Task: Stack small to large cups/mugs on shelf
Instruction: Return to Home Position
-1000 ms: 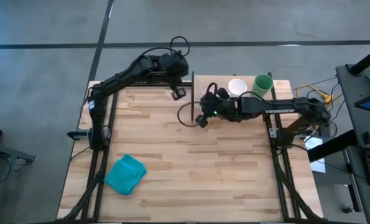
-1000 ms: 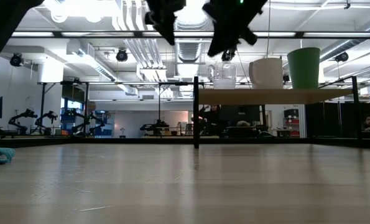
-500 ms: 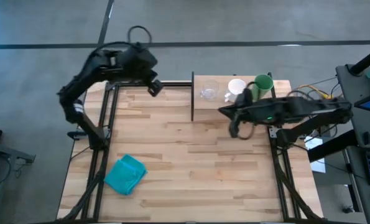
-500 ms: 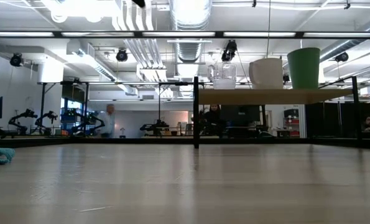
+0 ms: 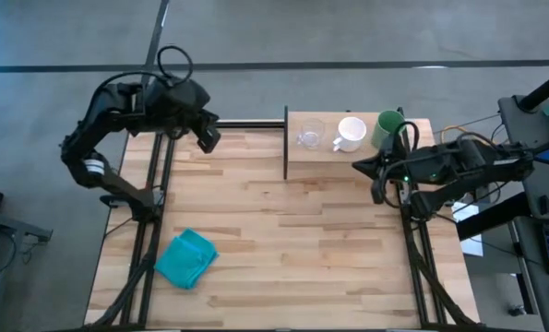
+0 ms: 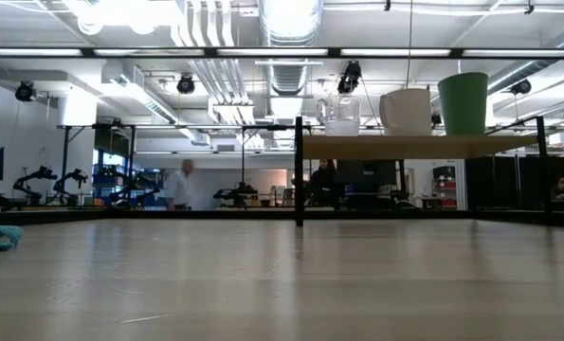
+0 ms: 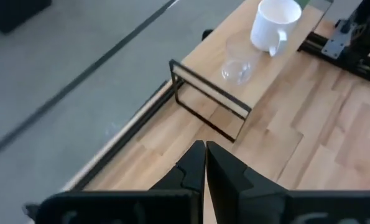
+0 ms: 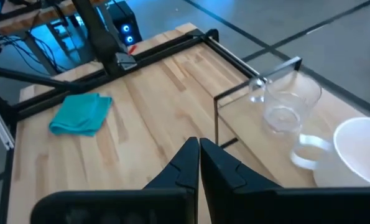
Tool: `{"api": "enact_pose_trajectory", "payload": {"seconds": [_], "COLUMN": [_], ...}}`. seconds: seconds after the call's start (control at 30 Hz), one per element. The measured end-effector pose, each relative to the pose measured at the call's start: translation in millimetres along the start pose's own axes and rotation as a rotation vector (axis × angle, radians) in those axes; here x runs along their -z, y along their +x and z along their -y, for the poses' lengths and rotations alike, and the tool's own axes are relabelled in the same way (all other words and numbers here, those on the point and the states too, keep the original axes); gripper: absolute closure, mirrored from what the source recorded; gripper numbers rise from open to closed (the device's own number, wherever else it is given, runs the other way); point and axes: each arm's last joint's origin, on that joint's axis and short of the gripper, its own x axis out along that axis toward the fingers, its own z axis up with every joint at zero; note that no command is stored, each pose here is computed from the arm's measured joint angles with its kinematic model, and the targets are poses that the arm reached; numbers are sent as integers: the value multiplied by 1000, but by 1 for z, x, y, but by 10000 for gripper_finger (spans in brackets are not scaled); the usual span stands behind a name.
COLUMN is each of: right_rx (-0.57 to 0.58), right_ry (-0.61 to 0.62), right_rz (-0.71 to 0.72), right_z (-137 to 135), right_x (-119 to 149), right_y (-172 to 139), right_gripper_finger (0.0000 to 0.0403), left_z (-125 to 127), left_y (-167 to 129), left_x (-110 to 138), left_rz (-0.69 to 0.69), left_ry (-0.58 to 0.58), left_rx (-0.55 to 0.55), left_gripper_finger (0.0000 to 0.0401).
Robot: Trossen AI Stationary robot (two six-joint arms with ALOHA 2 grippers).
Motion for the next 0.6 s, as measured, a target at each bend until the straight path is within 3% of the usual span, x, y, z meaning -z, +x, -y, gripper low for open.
{"api": "enact_pose_trajectory", "payload": {"seconds": [0.2,0.6], "right_rx": [-3,-113], "right_ry": [5,66], "right_rz": [-2,171], "right_z": [11,40], "right_x": [19,77], "right_y": [-3,2], "right_gripper_finger": [394,394], "left_z": [-6,-8], "left_y": [-2,24], "left_x": [23,89], "left_rz": [9,262], "left_ry": [-139,-235], "left_rx": [-1,166], "left_gripper_finger": [401,401]}}
